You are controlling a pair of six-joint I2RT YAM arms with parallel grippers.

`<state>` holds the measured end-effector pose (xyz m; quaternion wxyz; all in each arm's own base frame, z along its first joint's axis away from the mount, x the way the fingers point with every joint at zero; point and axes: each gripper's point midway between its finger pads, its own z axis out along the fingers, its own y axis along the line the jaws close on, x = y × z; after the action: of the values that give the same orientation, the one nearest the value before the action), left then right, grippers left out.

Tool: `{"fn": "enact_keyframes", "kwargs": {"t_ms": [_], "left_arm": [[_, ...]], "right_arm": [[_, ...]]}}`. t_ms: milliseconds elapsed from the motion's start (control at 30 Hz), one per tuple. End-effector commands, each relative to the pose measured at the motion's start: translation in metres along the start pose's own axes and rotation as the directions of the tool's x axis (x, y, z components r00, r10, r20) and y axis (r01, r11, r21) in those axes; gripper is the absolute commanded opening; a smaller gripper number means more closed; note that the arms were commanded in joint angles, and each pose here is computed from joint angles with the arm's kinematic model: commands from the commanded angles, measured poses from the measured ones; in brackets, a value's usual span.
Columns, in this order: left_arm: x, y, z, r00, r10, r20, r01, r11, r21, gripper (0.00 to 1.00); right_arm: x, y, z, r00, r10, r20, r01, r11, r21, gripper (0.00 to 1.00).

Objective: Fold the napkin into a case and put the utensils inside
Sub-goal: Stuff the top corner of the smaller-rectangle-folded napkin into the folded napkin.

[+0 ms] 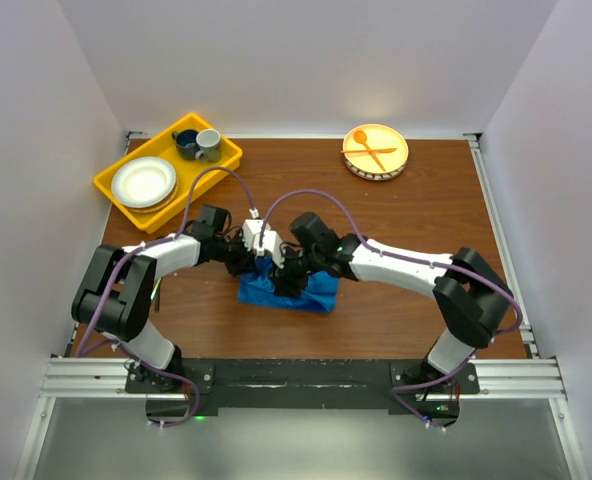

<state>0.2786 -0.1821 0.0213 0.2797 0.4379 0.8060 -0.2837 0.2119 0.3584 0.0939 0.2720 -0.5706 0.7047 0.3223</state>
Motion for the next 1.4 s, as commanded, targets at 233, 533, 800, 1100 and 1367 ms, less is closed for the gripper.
{"fn": "enact_keyframes", "kwargs": {"t_ms": [233, 533, 800, 1100, 1367], "left_arm": [[0.018, 0.008, 0.001, 0.996, -0.057, -0.065, 0.056, 0.998, -0.022, 0.00], [0.018, 0.008, 0.000, 0.996, -0.054, -0.064, 0.053, 0.998, -0.023, 0.00], [0.019, 0.008, 0.002, 0.996, -0.059, -0.063, 0.058, 0.998, -0.021, 0.00], [0.018, 0.008, 0.001, 0.997, -0.055, -0.061, 0.054, 0.998, -0.024, 0.00], [0.019, 0.008, 0.001, 0.997, -0.056, -0.062, 0.055, 0.998, -0.020, 0.00]], "right_arm": [[-0.047, 0.036, 0.058, 0.942, -0.328, 0.071, 0.323, 0.943, 0.074, 0.47], [-0.022, 0.027, 0.092, 0.943, -0.333, -0.026, 0.333, 0.934, 0.127, 0.48], [-0.005, 0.014, 0.089, 0.944, -0.323, -0.067, 0.330, 0.922, 0.200, 0.48], [0.035, 0.004, 0.101, 0.935, -0.305, -0.182, 0.337, 0.924, 0.183, 0.28], [0.013, -0.013, 0.081, 0.971, -0.205, -0.124, 0.232, 0.934, 0.272, 0.00]]}}
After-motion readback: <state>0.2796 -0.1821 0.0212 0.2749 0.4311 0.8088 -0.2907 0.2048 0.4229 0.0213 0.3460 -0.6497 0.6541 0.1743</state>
